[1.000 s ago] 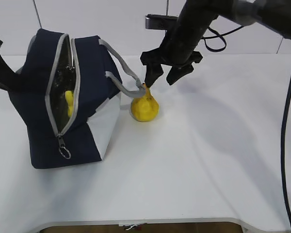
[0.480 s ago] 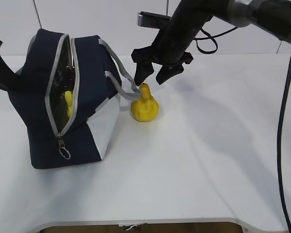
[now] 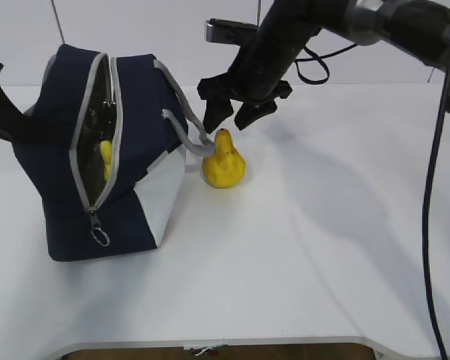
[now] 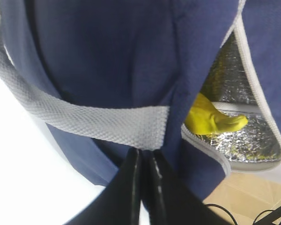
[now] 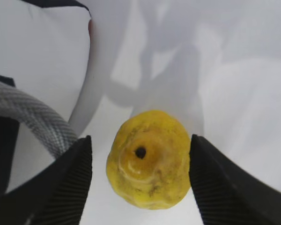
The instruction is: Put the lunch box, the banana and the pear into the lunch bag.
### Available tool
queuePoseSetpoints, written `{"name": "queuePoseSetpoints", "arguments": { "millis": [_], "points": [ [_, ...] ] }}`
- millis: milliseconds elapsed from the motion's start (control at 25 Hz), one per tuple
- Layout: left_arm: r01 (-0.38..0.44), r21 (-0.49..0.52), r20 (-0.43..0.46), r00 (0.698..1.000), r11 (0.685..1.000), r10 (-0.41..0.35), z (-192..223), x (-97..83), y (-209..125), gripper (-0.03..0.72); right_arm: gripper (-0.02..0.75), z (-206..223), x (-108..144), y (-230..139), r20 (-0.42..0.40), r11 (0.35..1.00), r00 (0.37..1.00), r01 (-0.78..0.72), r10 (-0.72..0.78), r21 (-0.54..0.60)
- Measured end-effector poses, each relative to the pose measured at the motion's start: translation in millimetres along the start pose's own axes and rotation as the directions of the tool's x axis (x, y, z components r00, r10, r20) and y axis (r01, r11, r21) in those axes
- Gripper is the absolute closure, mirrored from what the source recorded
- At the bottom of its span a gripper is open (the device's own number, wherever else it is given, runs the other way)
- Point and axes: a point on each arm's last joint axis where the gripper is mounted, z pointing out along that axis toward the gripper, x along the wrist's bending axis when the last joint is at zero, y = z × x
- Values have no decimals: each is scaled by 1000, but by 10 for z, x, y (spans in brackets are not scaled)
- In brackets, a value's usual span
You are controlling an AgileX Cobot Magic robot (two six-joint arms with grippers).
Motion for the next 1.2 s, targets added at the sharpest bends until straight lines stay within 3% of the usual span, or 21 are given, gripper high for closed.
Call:
{"name": "queuePoseSetpoints", "arguments": {
  "millis": [680,800,1000,1200],
  "points": [
    [3,8,6,1000,1000,-3,0,-5,-7,695,239,204,-62,-65,-3,998,1000,-11,11,58],
    [3,8,6,1000,1000,-3,0,-5,-7,695,296,204,-62,-65,-3,998,1000,-11,11,58],
    [3,8,6,1000,1000,-3,0,-5,-7,695,463,203,-59,-72,-6,998,1000,-11,12,66],
    [3,8,6,1000,1000,-3,0,-5,-7,695,500,179,-64,-63,7,998,1000,-2,2,66]
  ]
}}
